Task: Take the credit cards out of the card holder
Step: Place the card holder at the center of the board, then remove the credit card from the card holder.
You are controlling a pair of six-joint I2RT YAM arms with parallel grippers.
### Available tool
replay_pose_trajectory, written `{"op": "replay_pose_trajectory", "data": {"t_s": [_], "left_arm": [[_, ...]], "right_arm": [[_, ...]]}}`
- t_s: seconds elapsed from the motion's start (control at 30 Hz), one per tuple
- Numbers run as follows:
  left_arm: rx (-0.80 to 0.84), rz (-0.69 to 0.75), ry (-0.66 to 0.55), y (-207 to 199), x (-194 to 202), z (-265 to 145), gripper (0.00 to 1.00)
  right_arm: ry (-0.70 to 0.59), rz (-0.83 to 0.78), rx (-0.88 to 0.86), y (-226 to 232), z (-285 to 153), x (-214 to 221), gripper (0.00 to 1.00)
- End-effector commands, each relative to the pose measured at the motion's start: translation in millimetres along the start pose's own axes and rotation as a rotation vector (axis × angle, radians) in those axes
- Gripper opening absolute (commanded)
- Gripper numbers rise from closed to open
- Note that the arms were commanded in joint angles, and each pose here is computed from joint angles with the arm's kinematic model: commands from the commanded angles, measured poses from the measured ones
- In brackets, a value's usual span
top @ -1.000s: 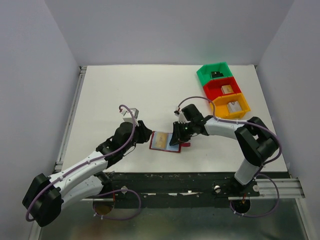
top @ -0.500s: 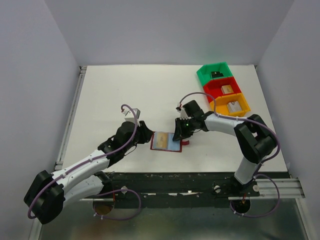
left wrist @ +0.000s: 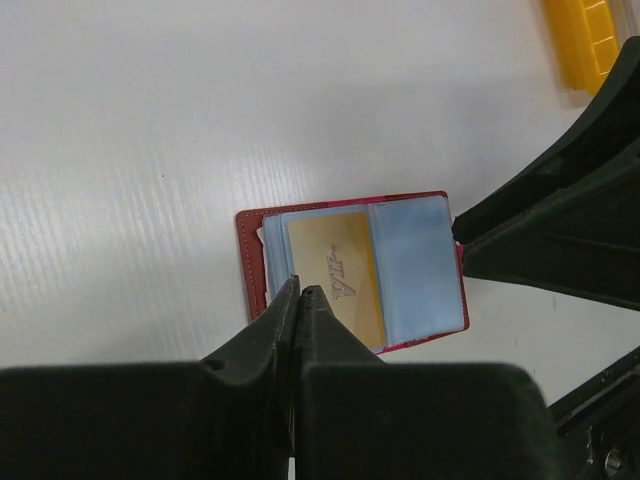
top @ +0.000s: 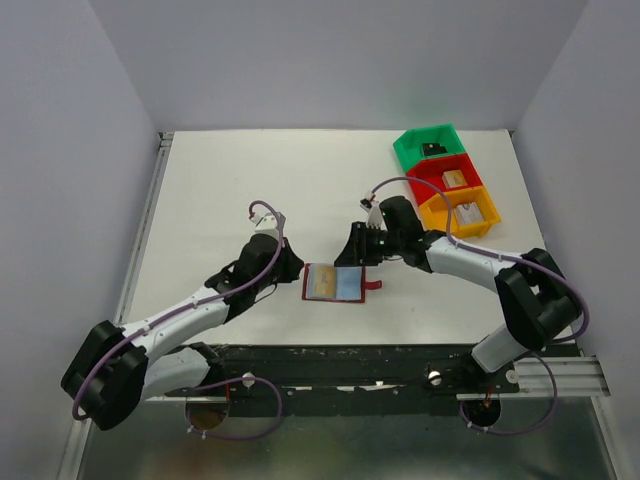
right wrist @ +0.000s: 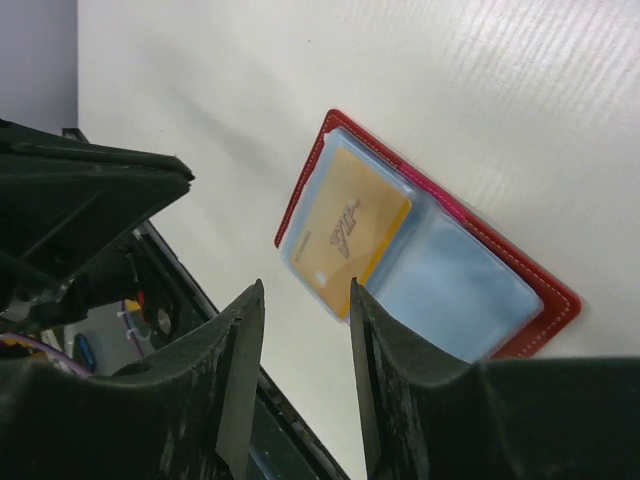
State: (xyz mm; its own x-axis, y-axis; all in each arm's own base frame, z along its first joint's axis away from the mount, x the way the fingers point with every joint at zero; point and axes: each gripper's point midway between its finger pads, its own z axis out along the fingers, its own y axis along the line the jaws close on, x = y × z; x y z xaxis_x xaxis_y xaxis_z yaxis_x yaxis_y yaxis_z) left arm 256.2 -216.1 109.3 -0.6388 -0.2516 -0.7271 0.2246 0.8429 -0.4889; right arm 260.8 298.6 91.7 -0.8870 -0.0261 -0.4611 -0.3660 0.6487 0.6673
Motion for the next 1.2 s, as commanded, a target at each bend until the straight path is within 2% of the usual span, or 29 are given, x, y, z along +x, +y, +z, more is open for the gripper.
{"op": "replay_pose_trajectory", "data": {"t_s": [0.0, 0.1, 0.33, 1.17], "left_arm": [[0.021, -0.026, 0.031, -7, -1, 9, 0.04], [0.032, -0.034, 0.042, -9, 1, 13, 0.01], [0.031, -0.066, 0.073, -6, 13, 23, 0.00], [0.053, -0.068, 0.177, -4, 43, 40, 0.00]], "right_arm": [[0.008, 0.059, -0.110, 16, 15, 6, 0.47], [0.026, 0.093, -0.134, 17, 24, 11, 0.47], [0.062, 0.153, -0.126, 1, 37, 27, 0.45], [0.106, 0.176, -0.055, -26, 45, 52, 0.40]]}}
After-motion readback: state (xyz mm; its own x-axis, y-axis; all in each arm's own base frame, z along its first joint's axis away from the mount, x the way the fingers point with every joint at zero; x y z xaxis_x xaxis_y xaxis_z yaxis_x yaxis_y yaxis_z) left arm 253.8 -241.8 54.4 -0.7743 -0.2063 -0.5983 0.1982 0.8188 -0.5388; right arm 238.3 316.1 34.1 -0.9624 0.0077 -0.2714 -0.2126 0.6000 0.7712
